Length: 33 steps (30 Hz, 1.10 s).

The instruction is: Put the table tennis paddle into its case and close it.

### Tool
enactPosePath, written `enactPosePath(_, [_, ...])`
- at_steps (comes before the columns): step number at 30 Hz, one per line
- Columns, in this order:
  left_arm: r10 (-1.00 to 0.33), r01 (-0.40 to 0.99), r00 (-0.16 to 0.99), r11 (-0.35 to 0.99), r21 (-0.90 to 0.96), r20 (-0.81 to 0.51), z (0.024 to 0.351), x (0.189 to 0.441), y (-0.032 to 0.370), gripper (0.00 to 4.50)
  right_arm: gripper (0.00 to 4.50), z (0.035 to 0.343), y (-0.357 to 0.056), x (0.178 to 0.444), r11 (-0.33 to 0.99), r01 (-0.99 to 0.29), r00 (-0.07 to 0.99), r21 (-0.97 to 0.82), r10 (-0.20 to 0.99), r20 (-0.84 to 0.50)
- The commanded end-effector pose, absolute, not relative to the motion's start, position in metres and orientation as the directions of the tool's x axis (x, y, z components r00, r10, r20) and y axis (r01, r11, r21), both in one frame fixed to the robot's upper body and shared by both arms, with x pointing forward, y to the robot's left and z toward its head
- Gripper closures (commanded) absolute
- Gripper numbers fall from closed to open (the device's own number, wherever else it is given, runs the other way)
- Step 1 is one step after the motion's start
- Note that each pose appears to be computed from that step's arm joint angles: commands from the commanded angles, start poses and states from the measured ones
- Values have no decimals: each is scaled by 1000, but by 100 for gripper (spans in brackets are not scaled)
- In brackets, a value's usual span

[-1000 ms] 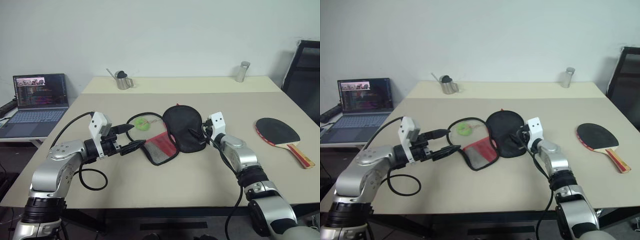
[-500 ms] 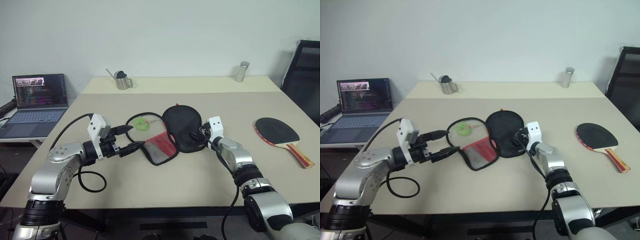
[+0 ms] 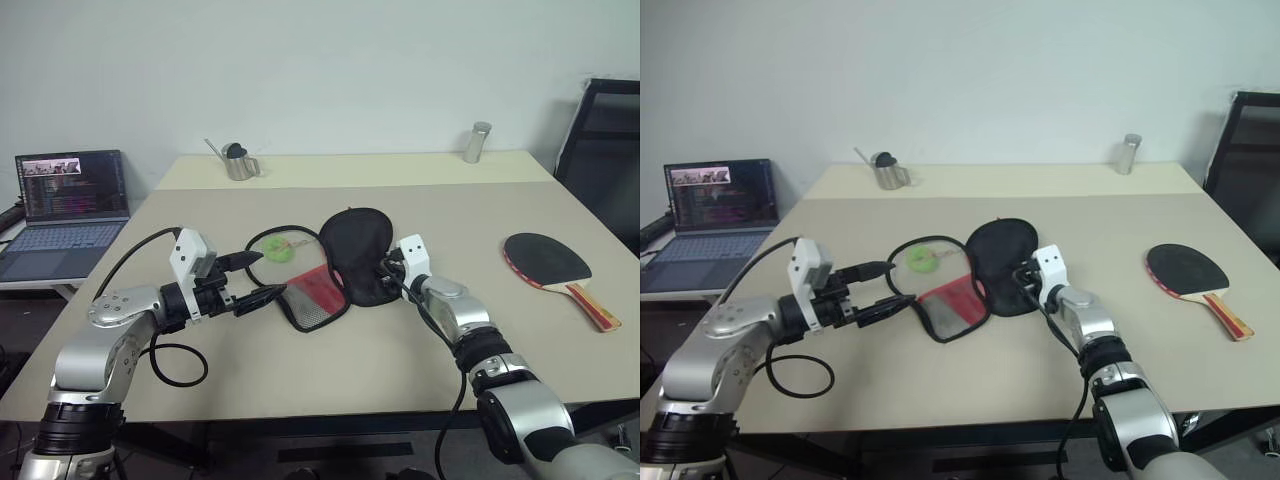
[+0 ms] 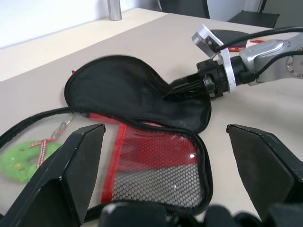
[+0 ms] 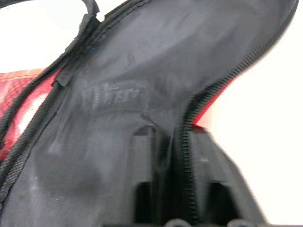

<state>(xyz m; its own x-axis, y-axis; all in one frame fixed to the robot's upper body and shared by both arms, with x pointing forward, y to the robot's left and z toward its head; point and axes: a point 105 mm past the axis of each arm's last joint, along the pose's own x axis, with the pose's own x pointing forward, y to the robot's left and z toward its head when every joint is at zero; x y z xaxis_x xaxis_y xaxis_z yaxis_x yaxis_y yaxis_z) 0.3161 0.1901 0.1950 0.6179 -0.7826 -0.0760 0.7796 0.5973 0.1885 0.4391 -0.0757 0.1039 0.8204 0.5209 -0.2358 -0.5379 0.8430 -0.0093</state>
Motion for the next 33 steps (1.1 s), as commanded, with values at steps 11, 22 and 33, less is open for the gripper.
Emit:
enactPosePath(11, [-839,813,543,517,266,-30,220,305,168,0,446,144,-69,463,908,-378,901,181,405,-155])
enactPosePath(22, [-876,849,481,456,268,-35,219,309,152,0,446,124,-138,468,974,-91,958,207,143,-248])
enactPosePath(33, [-895,870,444,421,257,-35,216,310,141,0,446,119,-147,456,972,-159,938,173,203,-279])
